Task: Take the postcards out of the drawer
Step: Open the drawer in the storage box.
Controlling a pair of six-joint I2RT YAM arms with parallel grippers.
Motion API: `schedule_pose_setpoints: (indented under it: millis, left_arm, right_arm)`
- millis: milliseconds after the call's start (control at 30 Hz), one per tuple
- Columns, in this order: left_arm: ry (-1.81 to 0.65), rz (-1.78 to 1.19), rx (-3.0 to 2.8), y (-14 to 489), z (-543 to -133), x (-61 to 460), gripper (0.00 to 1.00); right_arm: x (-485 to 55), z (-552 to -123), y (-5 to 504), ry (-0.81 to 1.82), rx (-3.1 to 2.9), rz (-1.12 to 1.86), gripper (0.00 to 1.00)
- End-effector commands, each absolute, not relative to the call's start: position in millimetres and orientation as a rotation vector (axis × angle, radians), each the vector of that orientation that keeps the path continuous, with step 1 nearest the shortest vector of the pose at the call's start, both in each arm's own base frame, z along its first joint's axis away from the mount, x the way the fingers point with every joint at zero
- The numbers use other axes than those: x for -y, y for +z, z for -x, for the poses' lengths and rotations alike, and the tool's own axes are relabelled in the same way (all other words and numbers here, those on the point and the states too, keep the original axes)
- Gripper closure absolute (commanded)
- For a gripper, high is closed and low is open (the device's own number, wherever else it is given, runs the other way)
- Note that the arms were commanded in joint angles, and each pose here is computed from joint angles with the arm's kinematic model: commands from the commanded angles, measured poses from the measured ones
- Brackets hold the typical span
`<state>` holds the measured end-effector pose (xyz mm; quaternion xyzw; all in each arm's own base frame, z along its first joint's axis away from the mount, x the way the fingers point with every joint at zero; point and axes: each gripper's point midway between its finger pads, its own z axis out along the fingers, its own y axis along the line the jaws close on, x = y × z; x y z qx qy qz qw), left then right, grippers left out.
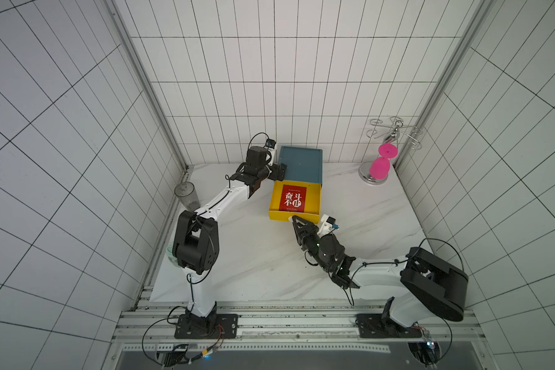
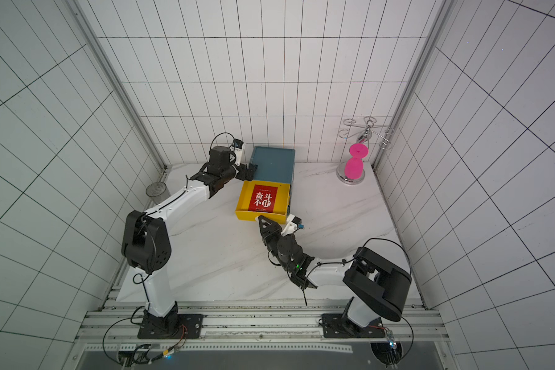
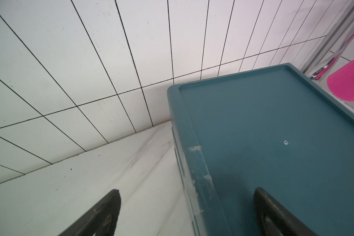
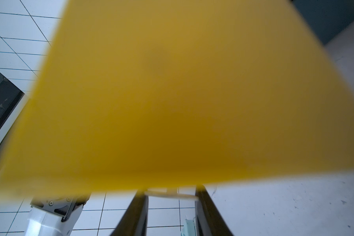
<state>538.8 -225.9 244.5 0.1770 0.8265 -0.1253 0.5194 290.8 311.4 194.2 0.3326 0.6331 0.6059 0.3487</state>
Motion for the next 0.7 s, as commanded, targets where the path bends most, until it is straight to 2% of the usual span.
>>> schedule_pose_setpoints:
  millis: [0,400,667]
  left_arm:
    - [-0.293,-0.433,-2.037,228.0,-539.5,223.5,0.01]
    - [-0.291,-0.414,-1.986,256.5,-536.1,220.0,0.01]
    - [-0.301,-0.307,-1.913,299.7,-532.1,203.4,0.01]
  right_arm:
    - [-312.1,-280.7,187.8,1.58,-1.678,-0.856,0.63]
    - [-307.8,-277.7,193.7,1.558,-1.69,-0.833,0.47]
    - [-297.1,-269.1,192.4,1.49,-1.749,-0.788,0.36]
